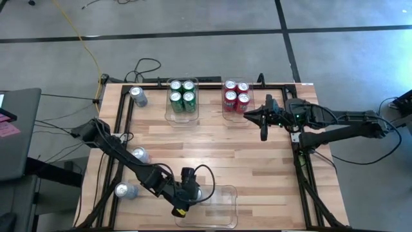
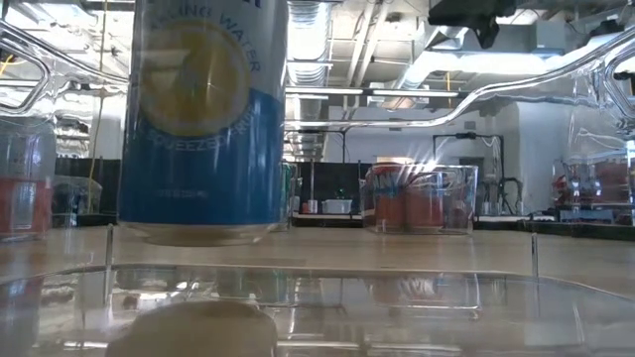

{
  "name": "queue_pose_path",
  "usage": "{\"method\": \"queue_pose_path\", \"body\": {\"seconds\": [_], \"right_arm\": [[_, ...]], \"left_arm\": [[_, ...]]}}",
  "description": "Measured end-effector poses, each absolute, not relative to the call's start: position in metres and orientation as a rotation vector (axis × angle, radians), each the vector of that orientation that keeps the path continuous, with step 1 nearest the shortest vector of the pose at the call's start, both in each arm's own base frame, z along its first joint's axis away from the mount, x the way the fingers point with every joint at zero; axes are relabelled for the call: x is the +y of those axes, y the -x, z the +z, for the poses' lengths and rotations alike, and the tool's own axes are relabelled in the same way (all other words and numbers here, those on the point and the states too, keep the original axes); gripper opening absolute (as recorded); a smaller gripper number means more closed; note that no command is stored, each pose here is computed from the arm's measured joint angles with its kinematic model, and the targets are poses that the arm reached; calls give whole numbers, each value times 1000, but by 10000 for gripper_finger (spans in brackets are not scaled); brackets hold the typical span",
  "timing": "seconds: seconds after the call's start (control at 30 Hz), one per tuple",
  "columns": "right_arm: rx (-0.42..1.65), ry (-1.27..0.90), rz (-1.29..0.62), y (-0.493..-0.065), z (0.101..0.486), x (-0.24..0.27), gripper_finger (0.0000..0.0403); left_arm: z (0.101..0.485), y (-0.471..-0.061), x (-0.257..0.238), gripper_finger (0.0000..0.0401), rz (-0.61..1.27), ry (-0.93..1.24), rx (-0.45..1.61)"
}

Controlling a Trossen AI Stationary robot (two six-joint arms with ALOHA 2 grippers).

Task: Sort soda cans
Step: Put the blue soda can into the bottom transparent bin

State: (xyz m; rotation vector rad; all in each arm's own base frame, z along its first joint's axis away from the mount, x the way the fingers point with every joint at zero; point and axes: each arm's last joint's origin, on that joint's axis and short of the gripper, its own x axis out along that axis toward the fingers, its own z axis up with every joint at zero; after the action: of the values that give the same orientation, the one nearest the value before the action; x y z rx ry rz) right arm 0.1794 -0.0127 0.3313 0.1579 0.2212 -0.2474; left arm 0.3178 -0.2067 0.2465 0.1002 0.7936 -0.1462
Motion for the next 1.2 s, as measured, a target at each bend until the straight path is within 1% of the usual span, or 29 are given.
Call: {"method": "queue_pose_path", "body": {"seconds": [0.9, 1.0, 1.2], "right_arm": [[254, -156, -245, -179, 328, -12, 66], [258, -155, -236, -179, 328, -10, 66], [257, -151, -212, -179, 328, -6, 66]], "left_arm": [[245, -318, -204, 318, -109, -24, 821], [245, -318, -204, 332, -105, -17, 821], [248, -318, -204, 380, -108, -15, 812]]}}
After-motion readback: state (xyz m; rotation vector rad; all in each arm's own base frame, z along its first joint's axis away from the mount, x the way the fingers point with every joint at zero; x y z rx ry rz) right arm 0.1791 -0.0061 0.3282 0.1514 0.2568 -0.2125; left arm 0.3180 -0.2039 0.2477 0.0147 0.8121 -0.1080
